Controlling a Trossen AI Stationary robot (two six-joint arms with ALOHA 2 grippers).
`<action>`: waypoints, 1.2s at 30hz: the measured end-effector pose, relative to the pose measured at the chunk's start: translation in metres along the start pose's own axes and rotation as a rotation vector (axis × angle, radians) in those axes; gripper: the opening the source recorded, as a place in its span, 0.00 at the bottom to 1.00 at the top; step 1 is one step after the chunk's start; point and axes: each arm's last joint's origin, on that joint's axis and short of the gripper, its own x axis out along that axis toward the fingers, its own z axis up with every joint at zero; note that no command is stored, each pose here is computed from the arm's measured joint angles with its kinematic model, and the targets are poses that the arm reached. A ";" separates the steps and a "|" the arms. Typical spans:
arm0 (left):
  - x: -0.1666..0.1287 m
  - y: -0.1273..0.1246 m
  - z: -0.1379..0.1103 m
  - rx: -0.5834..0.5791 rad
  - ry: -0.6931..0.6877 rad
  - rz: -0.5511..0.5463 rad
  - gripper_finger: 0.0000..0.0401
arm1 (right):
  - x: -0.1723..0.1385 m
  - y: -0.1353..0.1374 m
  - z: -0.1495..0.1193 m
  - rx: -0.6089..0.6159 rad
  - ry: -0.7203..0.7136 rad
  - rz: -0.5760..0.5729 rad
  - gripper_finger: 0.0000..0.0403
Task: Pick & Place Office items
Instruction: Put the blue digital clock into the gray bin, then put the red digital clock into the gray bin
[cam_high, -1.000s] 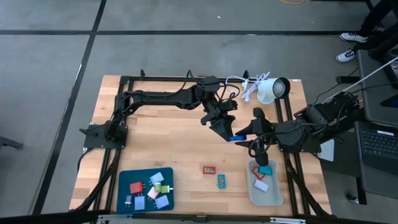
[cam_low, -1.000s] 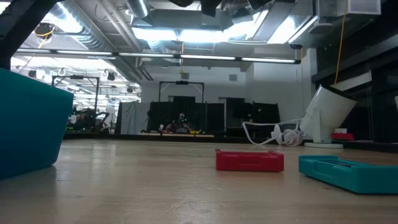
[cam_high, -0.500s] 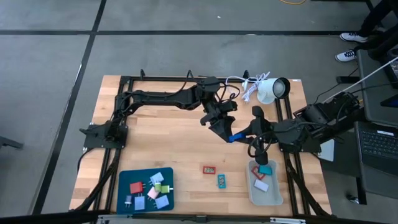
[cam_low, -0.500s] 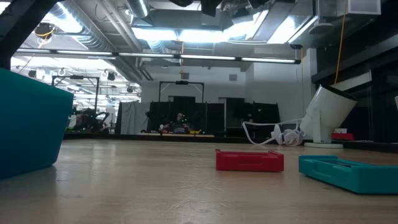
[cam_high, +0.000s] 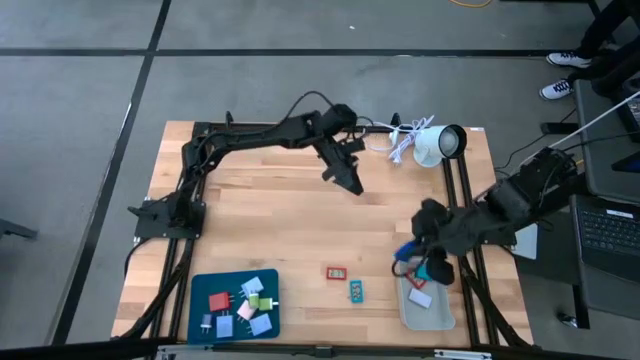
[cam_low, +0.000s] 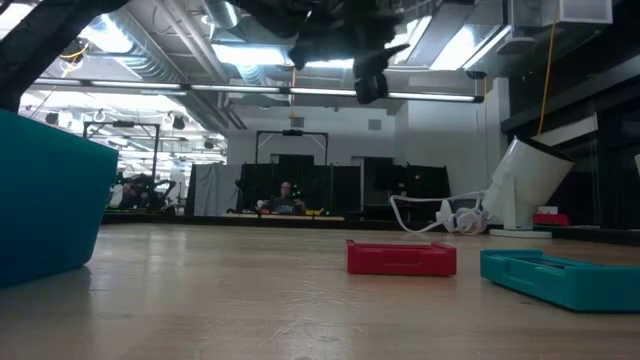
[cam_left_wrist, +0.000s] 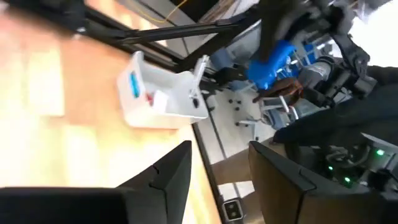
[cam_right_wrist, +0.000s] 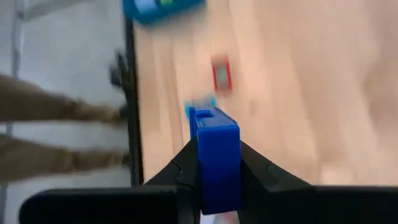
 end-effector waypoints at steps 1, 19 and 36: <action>-0.005 0.003 -0.001 -0.004 0.001 0.011 0.37 | 0.006 0.001 -0.008 0.022 0.049 -0.012 0.14; 0.018 0.013 -0.031 0.006 0.166 0.356 0.38 | 0.127 0.001 -0.150 0.441 0.332 -0.033 0.14; 0.069 -0.012 -0.068 0.028 0.428 0.569 0.55 | 0.126 0.001 -0.145 0.515 0.296 -0.039 0.81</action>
